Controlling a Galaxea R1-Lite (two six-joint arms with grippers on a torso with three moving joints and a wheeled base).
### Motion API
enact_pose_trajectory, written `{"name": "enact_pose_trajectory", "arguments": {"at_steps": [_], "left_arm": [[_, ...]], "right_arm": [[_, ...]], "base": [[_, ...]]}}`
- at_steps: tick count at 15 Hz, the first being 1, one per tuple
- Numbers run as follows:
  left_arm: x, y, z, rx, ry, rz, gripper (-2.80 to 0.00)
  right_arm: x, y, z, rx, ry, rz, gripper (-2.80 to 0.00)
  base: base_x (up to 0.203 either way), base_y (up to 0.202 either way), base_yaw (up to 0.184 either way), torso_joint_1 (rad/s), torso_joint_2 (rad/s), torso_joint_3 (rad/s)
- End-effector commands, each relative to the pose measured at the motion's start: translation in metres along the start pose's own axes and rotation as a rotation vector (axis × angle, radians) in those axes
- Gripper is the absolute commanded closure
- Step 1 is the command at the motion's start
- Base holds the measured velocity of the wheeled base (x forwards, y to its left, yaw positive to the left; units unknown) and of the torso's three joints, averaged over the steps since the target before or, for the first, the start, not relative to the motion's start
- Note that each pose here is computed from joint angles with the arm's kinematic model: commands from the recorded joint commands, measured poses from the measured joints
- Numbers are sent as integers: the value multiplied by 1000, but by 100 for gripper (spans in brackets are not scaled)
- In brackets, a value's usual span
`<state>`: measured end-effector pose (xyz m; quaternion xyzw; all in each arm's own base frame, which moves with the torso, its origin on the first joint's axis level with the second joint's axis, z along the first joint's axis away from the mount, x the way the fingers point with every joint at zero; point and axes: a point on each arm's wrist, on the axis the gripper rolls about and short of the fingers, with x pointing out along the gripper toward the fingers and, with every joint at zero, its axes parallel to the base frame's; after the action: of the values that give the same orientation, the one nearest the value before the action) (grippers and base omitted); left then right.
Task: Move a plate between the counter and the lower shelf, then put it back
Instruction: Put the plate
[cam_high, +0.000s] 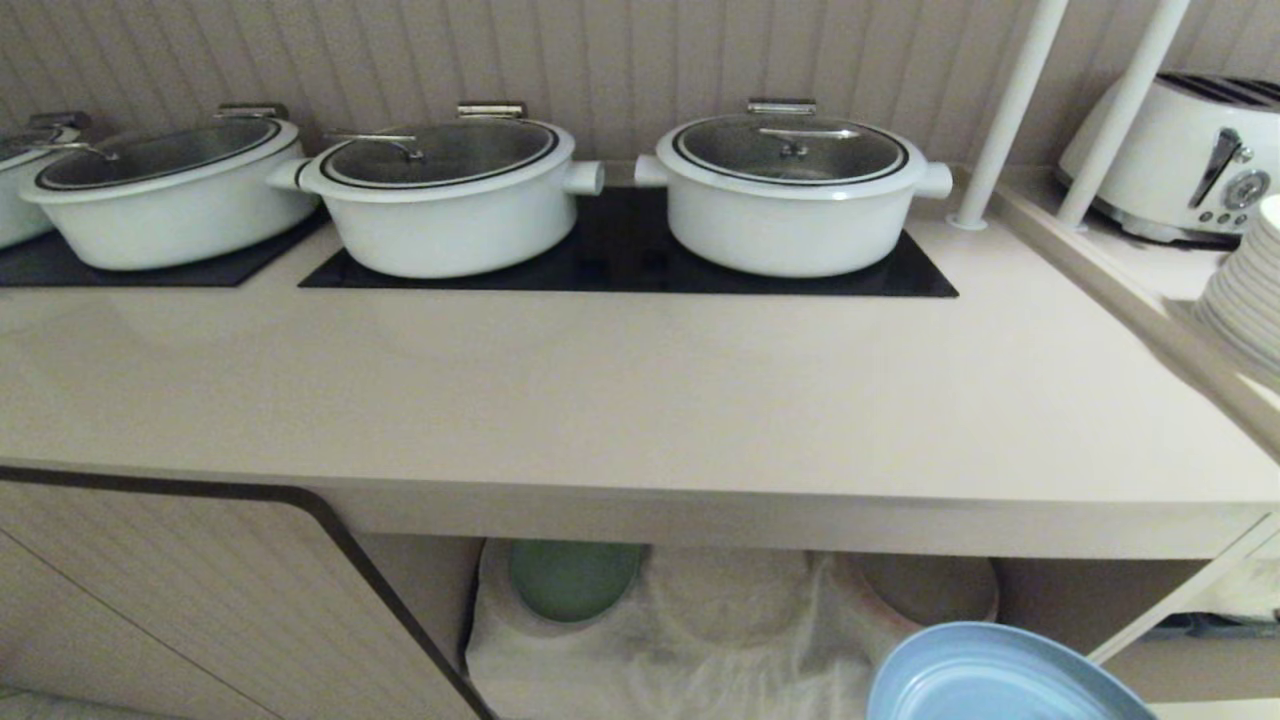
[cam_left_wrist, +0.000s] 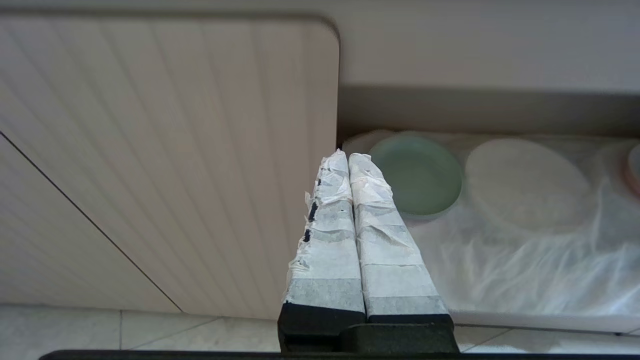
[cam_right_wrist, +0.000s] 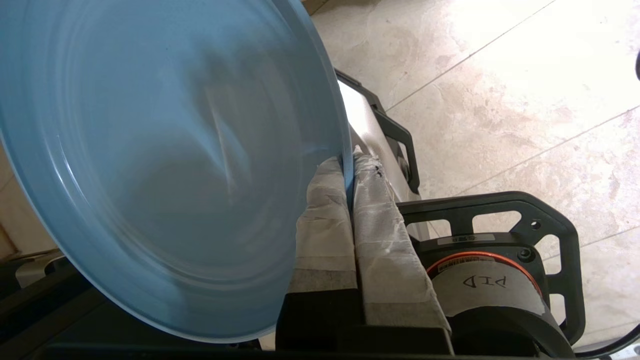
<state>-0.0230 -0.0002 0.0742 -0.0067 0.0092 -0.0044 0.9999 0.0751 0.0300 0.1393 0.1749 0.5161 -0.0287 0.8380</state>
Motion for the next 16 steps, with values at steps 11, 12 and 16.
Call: {"name": "enact_pose_trajectory", "arguments": {"at_steps": [11, 12, 16], "left_arm": [[0, 0, 0, -2, 0, 0, 0], [0, 0, 0, 0, 0, 0, 0], [0, 0, 0, -1, 0, 0, 0]], "right_arm": [[-2, 1, 0, -2, 4, 1, 0], [-2, 1, 0, -2, 6, 0, 0], [-3, 1, 1, -2, 2, 3, 0]], "base": [[0, 0, 0, 250, -522, -278], [0, 0, 0, 135, -314, -149], [0, 0, 0, 8, -15, -9]]}}
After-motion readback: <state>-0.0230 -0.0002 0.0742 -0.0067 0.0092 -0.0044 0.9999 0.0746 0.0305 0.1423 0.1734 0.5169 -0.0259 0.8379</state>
